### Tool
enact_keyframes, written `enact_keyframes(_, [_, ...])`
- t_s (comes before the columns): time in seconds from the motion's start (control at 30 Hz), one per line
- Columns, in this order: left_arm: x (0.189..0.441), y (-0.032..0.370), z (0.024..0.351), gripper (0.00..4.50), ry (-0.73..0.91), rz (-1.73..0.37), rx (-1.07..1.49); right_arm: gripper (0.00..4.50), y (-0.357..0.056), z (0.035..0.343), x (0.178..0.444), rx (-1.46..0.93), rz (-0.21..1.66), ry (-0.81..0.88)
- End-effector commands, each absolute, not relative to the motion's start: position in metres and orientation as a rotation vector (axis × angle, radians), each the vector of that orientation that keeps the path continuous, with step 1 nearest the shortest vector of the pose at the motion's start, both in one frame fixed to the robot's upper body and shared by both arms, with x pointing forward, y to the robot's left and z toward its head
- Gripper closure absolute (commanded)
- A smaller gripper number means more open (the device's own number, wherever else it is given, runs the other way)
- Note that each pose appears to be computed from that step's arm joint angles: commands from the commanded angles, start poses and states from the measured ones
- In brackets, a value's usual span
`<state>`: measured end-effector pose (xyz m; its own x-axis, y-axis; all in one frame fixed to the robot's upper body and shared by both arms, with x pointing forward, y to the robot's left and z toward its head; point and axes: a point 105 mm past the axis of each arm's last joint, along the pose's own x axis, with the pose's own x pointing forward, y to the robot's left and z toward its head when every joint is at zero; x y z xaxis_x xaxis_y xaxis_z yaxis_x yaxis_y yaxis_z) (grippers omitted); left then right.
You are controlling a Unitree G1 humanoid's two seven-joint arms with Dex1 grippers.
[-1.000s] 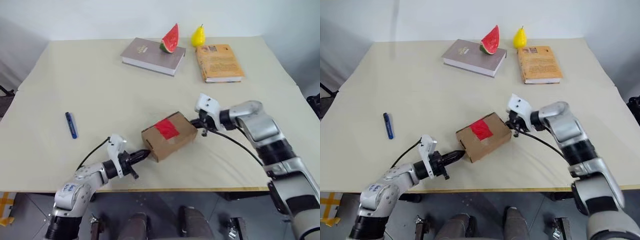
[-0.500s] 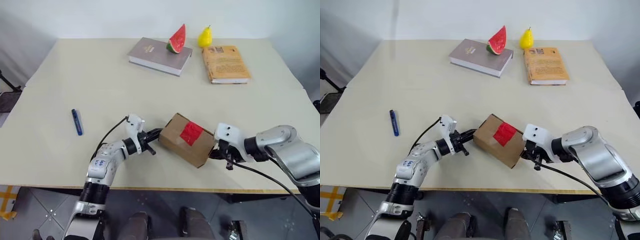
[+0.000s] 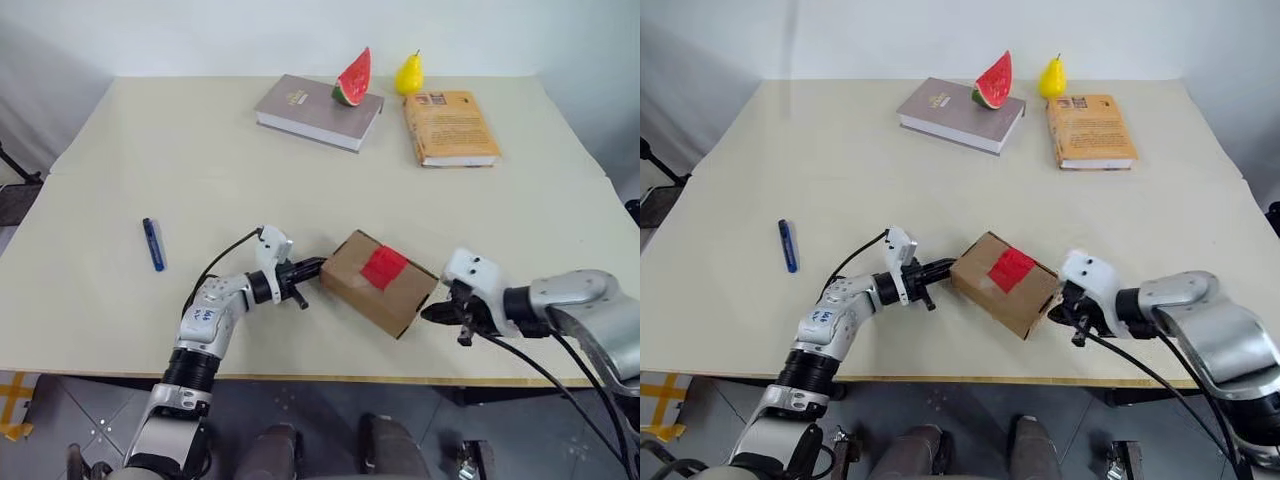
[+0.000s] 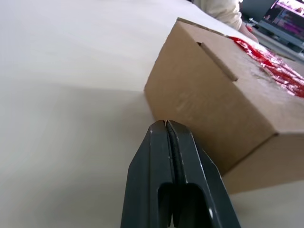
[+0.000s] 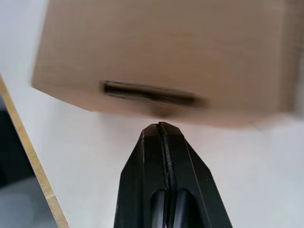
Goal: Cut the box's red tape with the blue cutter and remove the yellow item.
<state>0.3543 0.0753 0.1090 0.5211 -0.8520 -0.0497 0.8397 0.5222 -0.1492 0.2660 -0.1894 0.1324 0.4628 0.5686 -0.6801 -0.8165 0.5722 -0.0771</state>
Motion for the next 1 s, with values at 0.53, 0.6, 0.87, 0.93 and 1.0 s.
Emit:
enact_keyframes(0.53, [0.256,0.196,0.146,0.07,0.001,-0.679,-0.105,0.26,-0.224,0.215,0.361,-0.337,0.817,0.061])
enact_keyframes(0.6, [0.249,0.203,0.150,0.00,-0.013,-0.641,-0.094,0.03,-0.222,0.213,0.364,-0.345,0.847,0.057])
enact_keyframes(0.87, [0.183,0.260,0.166,0.00,-0.059,-0.374,-0.049,0.03,-0.212,0.204,0.391,-0.308,0.917,0.048])
enact_keyframes(0.93, [0.170,0.272,0.170,0.00,-0.072,-0.297,-0.043,0.03,-0.208,0.205,0.394,-0.269,0.931,0.061])
enact_keyframes(1.0, [0.156,0.282,0.171,0.00,-0.062,-0.221,-0.022,0.03,-0.200,0.207,0.393,-0.222,0.979,0.073])
